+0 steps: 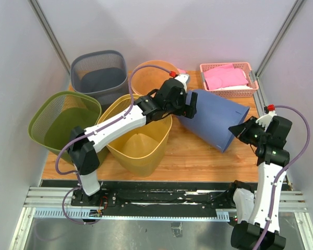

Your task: Turn the large container upside down

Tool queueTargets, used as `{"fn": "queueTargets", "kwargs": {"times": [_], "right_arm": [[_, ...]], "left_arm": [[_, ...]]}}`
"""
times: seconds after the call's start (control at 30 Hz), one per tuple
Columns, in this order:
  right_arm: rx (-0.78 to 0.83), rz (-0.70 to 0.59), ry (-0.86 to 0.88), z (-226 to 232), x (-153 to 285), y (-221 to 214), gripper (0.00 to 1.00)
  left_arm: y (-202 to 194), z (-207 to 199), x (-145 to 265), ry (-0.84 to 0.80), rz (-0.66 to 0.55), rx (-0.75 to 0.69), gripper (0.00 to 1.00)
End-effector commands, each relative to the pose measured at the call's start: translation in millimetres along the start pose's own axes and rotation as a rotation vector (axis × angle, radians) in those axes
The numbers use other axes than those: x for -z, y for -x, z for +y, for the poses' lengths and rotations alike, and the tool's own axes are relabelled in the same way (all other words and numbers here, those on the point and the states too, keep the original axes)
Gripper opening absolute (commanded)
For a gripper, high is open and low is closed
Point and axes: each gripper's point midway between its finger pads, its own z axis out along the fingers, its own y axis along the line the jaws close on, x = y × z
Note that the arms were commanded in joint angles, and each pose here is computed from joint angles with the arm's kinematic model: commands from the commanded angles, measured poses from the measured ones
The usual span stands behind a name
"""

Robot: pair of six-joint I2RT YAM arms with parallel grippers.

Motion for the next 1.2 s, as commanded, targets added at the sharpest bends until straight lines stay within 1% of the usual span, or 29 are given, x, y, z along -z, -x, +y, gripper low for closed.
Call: {"fn": "queueTargets", "kwargs": {"times": [0.0,0.13,0.27,0.33,0.47,0.53,0.63,0.8,0.97,1.07,1.17], "right_arm": [[0.007,0.03,-0.17,-33.1,5.9,-8.8,0.0],[0.006,0.026,-0.194,-36.7,6.5,-6.4,0.0],[0.023,0.02,-0.223,-39.3,11.1,-3.9,0.0],[0.025,0.02,-0.236,-41.3,12.6,-4.7,0.1],[0.027,0.006,-0.25,-39.9,18.0,-2.1,0.32],[0.026,-0.009,-0.26,-37.7,22.5,2.0,0.4],[0.019,-0.048,-0.269,-33.3,27.7,12.2,0.48],[0.009,-0.125,-0.242,-20.1,30.4,37.6,0.57],[-0.005,-0.17,-0.201,-11.7,25.1,60.1,0.65],[-0.059,-0.17,-0.116,-5.4,12.3,69.7,0.68],[-0.163,-0.156,-0.014,-5.5,-1.0,73.7,0.68]], "left_arm": [[19.7,-16.0,20.3,-0.007,-0.067,-0.041,0.99],[37.5,-38.8,44.3,-0.012,-0.142,-0.103,0.99],[50.1,-46.9,55.2,-0.04,-0.173,-0.094,0.99],[53.2,-50.6,58.3,-0.058,-0.178,-0.09,0.99],[52.0,-59.2,55.4,-0.096,-0.165,-0.077,0.99],[49.4,-59.6,48.0,-0.092,-0.153,-0.078,0.99],[49.2,-62.4,36.1,-0.087,-0.147,-0.079,0.99],[61.8,-69.7,11.8,-0.071,-0.168,-0.09,0.99],[72.9,-76.8,-11.2,-0.049,-0.166,-0.093,0.99],[76.9,-81.5,-17.0,-0.059,-0.178,-0.079,0.99],[79.0,-83.2,-18.4,-0.065,-0.184,-0.079,0.99]]}}
